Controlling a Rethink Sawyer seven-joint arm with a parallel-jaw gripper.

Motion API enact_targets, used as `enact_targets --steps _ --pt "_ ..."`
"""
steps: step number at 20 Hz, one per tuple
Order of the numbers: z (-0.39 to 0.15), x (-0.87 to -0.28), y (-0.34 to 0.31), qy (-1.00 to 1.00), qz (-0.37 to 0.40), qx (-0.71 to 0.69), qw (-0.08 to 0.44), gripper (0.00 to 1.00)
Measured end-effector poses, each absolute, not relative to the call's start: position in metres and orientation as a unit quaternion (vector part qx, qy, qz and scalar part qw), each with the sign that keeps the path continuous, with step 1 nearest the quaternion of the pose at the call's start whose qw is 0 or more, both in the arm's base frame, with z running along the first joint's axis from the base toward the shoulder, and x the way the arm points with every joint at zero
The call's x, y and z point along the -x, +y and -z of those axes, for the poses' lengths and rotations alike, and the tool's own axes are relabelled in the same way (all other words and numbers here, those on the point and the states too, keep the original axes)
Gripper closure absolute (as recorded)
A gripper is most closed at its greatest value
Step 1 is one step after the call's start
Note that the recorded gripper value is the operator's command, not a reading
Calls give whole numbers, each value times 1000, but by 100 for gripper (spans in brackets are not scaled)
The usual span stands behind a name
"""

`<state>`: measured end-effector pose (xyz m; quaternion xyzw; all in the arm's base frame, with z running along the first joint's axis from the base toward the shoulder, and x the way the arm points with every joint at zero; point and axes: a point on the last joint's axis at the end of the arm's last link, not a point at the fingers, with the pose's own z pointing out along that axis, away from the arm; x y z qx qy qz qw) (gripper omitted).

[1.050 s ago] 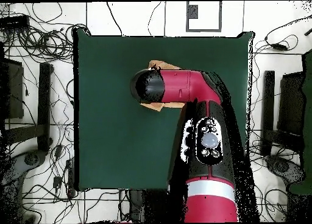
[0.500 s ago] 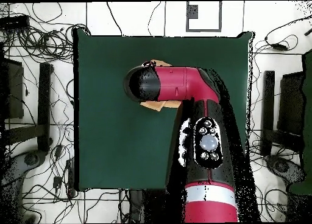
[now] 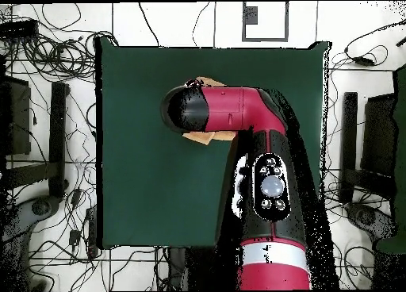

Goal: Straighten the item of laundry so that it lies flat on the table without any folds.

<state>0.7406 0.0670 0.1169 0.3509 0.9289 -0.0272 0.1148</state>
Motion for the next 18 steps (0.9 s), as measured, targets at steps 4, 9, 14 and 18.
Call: enact_targets --steps 4,9,14,18 --pt "-117 -740 66 929 28 -351 115 100" --pt "-116 -740 64 929 29 -352 114 100" --pt "-114 -738 61 928 28 -354 110 100" --pt "-112 -737 52 926 26 -361 106 100"
